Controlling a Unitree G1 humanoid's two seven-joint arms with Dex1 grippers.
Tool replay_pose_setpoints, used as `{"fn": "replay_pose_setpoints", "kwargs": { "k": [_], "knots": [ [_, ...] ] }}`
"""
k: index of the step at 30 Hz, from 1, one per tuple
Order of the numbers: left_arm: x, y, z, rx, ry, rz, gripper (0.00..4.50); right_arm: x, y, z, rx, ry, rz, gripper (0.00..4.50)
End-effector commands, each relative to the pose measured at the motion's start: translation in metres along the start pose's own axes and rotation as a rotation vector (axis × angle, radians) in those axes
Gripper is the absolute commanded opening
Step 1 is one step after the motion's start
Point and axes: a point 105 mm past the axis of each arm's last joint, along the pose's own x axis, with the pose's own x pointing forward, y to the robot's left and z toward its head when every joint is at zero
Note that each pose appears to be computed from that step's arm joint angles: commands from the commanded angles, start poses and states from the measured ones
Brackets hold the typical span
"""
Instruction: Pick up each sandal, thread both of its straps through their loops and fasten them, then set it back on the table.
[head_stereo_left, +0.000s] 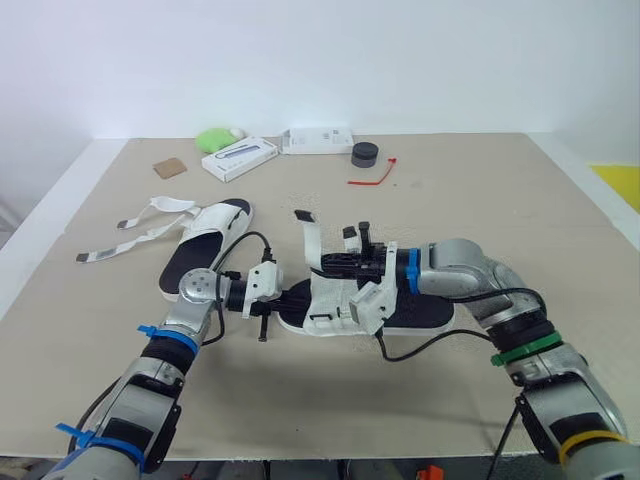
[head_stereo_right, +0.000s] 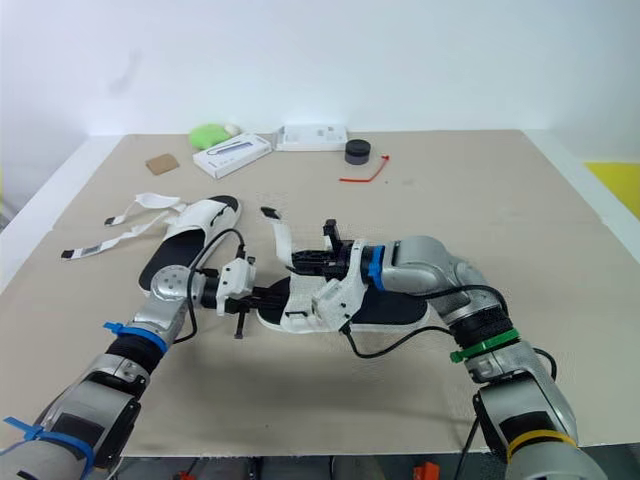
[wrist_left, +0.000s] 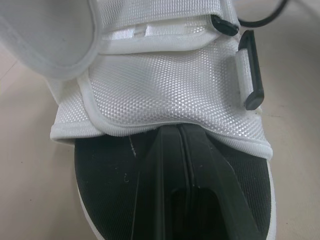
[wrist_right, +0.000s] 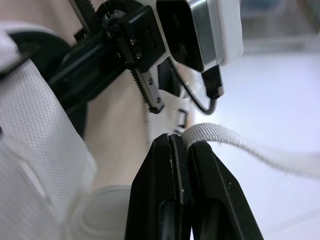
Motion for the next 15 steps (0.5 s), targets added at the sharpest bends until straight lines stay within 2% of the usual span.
{"fn": "replay_pose_setpoints", "kwargs": {
  "k": [1,5,7,11,15],
  "knots": [
    [-0.001,-0.05,-0.066,-0.229,0.221,-0.137,0.0,-0.014,-0.028,0.004,-0.128,-0.024,-0.14,0.05],
    [0.0,-0.049,-0.065,-0.227,0.22,-0.144,0.0,-0.017,-0.019,0.009,-0.125,-0.037,-0.145,1.42],
    [0.0,-0.049,-0.065,-0.226,0.22,-0.148,0.0,-0.019,-0.016,0.01,-0.12,-0.037,-0.142,2.28],
    [0.0,-0.048,-0.065,-0.223,0.221,-0.147,0.0,-0.026,-0.009,0.014,-0.085,-0.043,-0.092,4.35],
    [0.0,-0.047,-0.065,-0.221,0.222,-0.147,0.0,-0.041,-0.006,0.016,-0.016,-0.022,-0.013,4.35]
  ]
}}
